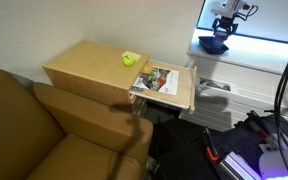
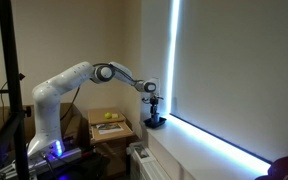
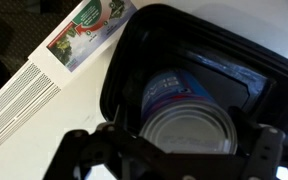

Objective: Pick up the blue can from the cabinet and put it in the black bowl by the window.

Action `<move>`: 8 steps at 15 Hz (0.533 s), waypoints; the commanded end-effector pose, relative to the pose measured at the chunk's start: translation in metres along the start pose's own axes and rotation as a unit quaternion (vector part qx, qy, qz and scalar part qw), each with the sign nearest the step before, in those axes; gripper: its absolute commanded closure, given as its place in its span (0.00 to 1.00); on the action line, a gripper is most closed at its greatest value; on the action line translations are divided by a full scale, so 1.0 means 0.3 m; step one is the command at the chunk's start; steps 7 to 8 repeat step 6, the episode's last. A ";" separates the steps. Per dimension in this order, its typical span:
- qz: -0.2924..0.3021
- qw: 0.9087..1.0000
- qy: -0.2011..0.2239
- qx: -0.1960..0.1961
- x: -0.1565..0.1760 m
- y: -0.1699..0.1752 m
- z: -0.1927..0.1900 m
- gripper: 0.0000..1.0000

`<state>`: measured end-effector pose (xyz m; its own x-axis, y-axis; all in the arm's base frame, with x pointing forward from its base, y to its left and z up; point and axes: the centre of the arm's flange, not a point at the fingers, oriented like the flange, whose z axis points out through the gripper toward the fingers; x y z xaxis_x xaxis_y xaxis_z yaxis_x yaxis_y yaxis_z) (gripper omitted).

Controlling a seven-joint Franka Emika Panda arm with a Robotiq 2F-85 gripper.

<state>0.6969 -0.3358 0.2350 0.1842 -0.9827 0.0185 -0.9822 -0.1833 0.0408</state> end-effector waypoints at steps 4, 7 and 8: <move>-0.020 0.999 -0.026 0.003 0.010 0.064 -0.275 0.00; -0.016 1.000 -0.012 0.005 0.008 0.027 -0.238 0.00; -0.016 1.000 -0.012 0.005 0.008 0.027 -0.238 0.00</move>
